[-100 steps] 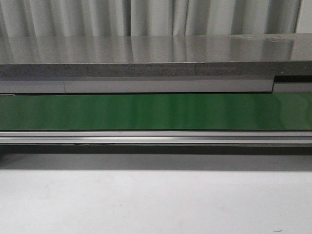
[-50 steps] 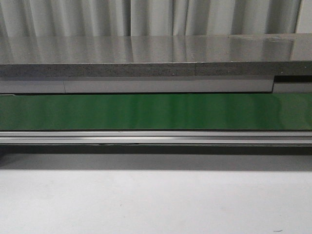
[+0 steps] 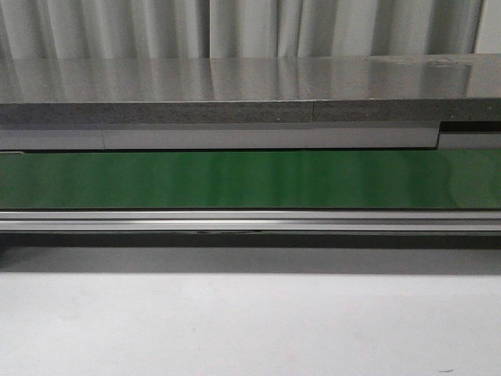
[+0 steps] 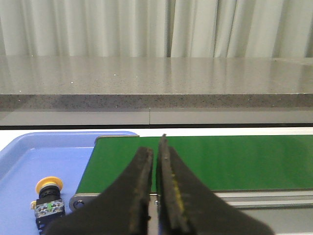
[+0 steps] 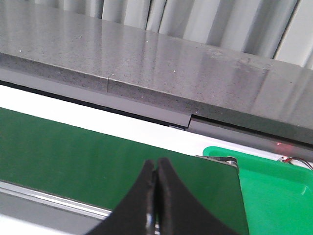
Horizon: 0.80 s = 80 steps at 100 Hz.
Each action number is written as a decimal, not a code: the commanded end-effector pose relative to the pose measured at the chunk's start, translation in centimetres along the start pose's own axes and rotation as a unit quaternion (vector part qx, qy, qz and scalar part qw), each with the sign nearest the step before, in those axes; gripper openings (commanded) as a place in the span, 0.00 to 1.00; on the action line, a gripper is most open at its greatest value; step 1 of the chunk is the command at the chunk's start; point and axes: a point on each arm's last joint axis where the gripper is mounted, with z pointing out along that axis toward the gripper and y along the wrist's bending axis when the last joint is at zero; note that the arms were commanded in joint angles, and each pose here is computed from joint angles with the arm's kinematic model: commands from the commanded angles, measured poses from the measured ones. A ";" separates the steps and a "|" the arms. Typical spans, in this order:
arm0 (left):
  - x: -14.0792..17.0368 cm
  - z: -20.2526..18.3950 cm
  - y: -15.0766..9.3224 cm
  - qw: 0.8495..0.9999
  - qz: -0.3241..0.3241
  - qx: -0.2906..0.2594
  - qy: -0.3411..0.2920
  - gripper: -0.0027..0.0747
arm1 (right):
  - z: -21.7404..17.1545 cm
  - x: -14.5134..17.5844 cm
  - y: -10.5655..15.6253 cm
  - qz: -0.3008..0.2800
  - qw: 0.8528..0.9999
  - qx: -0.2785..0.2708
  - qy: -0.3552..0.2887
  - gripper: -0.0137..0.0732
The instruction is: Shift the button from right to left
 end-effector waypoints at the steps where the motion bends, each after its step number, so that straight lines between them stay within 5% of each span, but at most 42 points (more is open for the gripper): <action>1: 0.4 -0.2 -0.1 0.999 -0.008 0.006 -0.040 0.04 | -0.2 -1.6 -0.5 0.003 0.999 0.021 -0.049 0.08; 43: 0.4 -0.2 -0.1 0.999 -0.008 0.006 -0.040 0.04 | -0.1 -1.2 -0.9 0.035 0.997 0.043 -0.054 0.08; 80: 0.4 -0.2 -0.1 0.999 -0.008 0.006 -0.040 0.04 | -0.9 2.6 0.1 0.034 0.993 0.015 -0.114 0.08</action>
